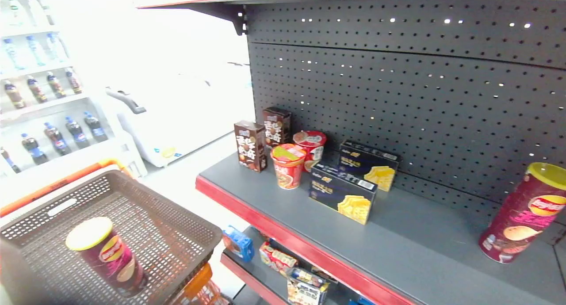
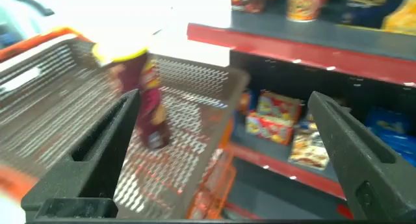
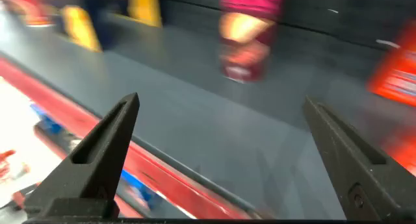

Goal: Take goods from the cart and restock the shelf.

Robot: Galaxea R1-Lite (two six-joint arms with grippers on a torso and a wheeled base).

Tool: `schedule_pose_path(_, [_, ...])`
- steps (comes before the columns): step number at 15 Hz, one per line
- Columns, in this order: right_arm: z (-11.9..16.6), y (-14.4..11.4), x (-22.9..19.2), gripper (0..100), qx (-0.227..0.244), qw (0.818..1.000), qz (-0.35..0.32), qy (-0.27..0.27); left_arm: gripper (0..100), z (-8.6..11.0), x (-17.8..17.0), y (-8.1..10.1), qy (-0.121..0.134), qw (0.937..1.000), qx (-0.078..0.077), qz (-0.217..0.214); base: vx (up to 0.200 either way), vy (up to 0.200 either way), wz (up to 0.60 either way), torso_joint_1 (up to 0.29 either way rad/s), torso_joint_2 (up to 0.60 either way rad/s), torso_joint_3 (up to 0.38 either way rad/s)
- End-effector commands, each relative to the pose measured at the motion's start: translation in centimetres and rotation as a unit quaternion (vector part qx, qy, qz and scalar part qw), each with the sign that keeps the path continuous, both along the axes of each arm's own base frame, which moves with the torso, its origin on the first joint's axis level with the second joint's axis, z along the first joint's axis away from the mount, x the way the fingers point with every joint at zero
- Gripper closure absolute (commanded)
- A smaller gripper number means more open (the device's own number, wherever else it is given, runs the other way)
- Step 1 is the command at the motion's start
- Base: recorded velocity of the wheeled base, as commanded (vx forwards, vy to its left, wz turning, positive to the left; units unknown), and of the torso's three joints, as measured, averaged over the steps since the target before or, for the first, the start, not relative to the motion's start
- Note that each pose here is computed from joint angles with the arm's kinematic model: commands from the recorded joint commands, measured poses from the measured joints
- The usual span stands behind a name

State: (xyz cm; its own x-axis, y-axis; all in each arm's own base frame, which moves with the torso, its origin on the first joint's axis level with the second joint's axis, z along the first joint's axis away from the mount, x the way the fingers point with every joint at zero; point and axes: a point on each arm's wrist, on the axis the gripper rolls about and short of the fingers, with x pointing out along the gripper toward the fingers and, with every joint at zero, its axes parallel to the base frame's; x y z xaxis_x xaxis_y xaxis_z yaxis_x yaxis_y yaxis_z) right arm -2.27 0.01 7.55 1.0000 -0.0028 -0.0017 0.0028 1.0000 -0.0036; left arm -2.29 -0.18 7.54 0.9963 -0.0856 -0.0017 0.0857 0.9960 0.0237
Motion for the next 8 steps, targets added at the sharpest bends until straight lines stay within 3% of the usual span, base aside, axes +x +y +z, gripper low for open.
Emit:
schedule_pose_path(1, [0.0,0.0,0.0,0,0.0,1.0,0.0,0.0,0,0.0,0.0,0.0,0.0,1.0,0.0,0.0,0.0,0.0,0.6,-0.002,0.0,0.002])
schedule_pose_path(4, [0.0,0.0,0.0,0,0.0,1.0,0.0,0.0,0,0.0,0.0,0.0,0.0,1.0,0.0,0.0,0.0,0.0,0.6,0.002,0.0,0.001])
schedule_pose_path(6, [0.0,0.0,0.0,0,0.002,1.0,0.0,0.0,0,0.1,0.0,0.0,-0.004,1.0,0.003,0.001,0.0,0.0,0.0,0.0,0.0,0.0])
schedule_pose_path(7, [0.0,0.0,0.0,0,0.002,1.0,0.0,0.0,0,1.1,-0.3,0.0,-0.031,0.9992,0.026,0.001,0.0,0.0,0.0,0.0,0.0,0.0])
schedule_pose_path(8, [0.0,0.0,0.0,0,0.002,1.0,0.0,0.0,0,3.7,-1.2,0.0,-0.071,0.9961,0.051,0.001,0.0,0.0,0.0,0.0,0.0,0.0])
